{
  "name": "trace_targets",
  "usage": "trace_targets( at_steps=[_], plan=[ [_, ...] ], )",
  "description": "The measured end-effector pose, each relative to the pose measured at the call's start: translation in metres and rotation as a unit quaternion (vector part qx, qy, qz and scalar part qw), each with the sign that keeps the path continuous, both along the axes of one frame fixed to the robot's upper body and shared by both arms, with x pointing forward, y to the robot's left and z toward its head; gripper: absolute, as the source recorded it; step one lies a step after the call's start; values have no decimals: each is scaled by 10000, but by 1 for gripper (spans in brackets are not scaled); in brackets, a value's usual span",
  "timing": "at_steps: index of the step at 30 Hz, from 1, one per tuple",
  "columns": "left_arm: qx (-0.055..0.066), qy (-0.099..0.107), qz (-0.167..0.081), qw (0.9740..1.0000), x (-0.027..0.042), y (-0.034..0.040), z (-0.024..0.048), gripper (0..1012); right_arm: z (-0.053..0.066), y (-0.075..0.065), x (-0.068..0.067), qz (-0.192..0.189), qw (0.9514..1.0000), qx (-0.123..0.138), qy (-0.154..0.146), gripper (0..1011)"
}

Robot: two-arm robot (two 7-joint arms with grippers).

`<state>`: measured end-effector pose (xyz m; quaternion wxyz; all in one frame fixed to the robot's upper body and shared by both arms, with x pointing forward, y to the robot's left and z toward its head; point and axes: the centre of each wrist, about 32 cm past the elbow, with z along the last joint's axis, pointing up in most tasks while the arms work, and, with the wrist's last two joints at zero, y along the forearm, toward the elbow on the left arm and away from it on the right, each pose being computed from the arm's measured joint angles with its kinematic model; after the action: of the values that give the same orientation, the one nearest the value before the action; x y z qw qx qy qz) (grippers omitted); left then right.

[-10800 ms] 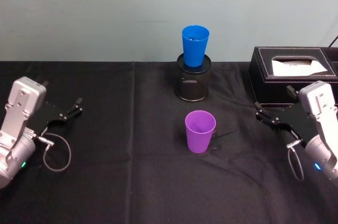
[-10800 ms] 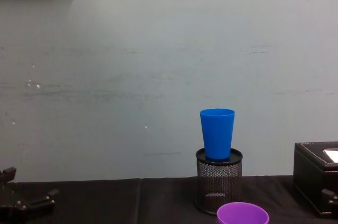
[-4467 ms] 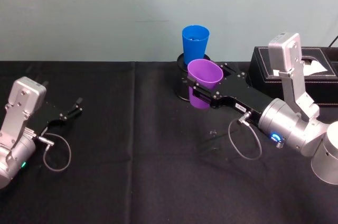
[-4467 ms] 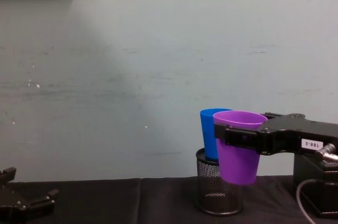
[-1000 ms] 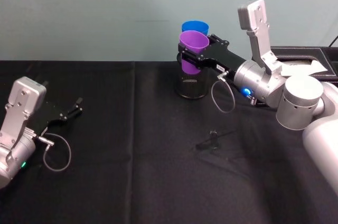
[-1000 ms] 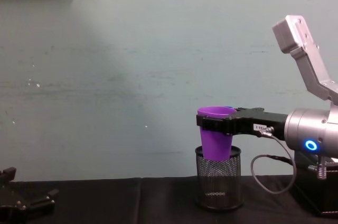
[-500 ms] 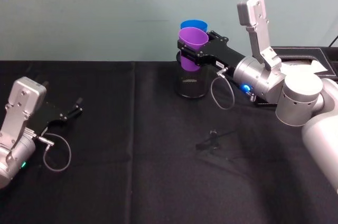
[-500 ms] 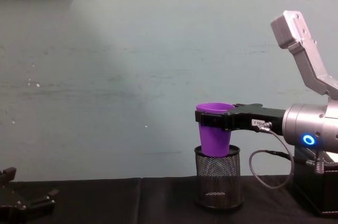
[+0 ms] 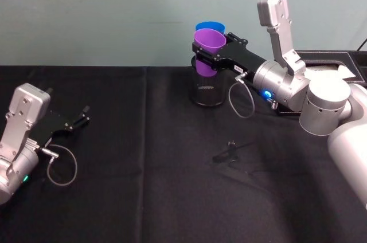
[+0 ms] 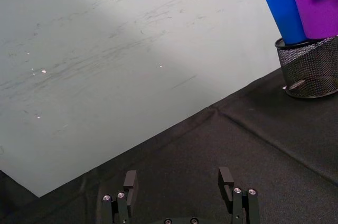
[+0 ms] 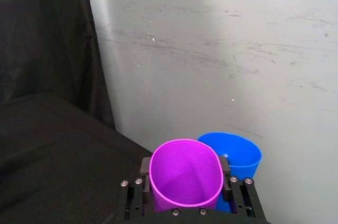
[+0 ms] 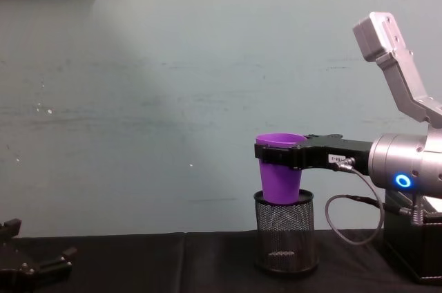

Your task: Pick up one cup with a gripper and tap it against the other cup.

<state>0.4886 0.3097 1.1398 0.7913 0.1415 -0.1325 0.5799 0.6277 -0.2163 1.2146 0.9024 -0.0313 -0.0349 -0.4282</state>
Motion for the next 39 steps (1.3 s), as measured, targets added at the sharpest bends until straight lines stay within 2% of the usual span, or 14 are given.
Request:
trace_targets(
  at_steps=[39],
  plan=[
    [0,0,0,10000,0,0,0,1000,-1,-2,0,0,10000,1,-8,730]
  ],
)
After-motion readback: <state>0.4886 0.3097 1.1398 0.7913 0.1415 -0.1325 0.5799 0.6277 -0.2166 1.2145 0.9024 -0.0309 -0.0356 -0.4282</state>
